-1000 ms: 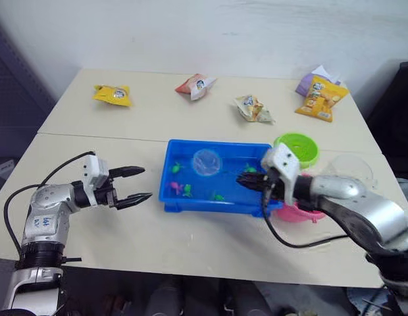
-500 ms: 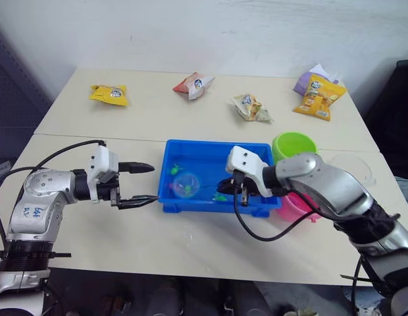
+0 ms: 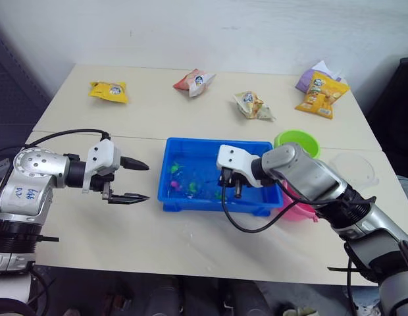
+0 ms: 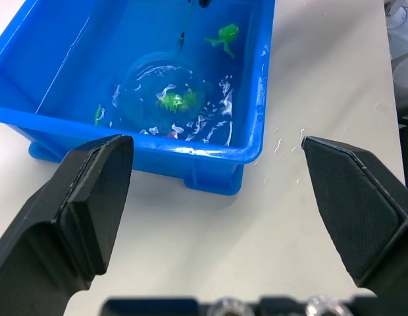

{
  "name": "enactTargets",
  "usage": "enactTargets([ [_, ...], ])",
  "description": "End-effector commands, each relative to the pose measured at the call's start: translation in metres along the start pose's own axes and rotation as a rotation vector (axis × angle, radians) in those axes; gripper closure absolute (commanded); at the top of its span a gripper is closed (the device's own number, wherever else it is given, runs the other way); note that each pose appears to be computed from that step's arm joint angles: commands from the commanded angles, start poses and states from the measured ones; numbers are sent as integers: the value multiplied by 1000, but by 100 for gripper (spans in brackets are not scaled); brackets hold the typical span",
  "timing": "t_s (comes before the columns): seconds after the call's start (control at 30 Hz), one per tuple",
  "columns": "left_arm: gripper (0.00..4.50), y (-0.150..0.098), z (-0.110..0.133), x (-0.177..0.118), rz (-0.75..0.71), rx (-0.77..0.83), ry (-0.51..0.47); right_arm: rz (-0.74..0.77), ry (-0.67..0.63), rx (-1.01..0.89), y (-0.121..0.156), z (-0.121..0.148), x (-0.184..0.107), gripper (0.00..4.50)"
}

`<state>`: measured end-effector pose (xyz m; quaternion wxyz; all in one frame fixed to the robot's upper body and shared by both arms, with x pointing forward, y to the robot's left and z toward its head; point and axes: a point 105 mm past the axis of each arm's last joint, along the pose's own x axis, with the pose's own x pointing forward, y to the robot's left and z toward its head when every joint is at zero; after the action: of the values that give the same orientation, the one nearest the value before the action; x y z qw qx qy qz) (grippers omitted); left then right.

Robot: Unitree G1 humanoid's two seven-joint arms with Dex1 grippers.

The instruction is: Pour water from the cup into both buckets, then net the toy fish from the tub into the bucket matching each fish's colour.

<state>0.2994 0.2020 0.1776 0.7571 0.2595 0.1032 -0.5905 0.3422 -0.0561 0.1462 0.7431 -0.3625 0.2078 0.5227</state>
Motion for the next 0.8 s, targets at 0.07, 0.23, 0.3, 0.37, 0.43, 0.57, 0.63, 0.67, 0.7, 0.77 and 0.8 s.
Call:
enactTargets([
  [0.07,9,-1,8,-5,11,21,-6,-10,-92,-17,-7,23,-15,450],
  [0.23,9,-5,6,-6,21,7,-14,-49,-46,-47,-15,12,-25,450],
  [0.3,9,-6,5,-5,21,3,-12,-46,-25,-64,-15,8,-23,450],
  [0.37,9,-7,4,-6,22,-1,-8,-41,-12,-89,-15,6,-20,450],
  [0.43,9,-8,3,-6,24,-4,-4,-38,-3,-119,-15,7,-17,450],
  [0.57,9,-9,0,-7,29,-19,-2,-30,6,-163,-14,11,-11,450],
  [0.63,9,-10,-1,-7,32,-24,-2,-35,31,-200,-17,11,-10,450],
  [0.67,9,-10,-2,-7,34,-27,-2,-35,48,-220,-18,10,-10,450],
  [0.7,9,-10,-3,-7,38,-29,-2,-37,52,-230,-19,12,-9,450],
  [0.77,9,-9,-4,-8,44,-33,-2,-33,45,-235,-20,16,-7,450],
  [0.8,9,-9,-5,-8,46,-35,-2,-31,39,-235,-20,18,-5,450],
])
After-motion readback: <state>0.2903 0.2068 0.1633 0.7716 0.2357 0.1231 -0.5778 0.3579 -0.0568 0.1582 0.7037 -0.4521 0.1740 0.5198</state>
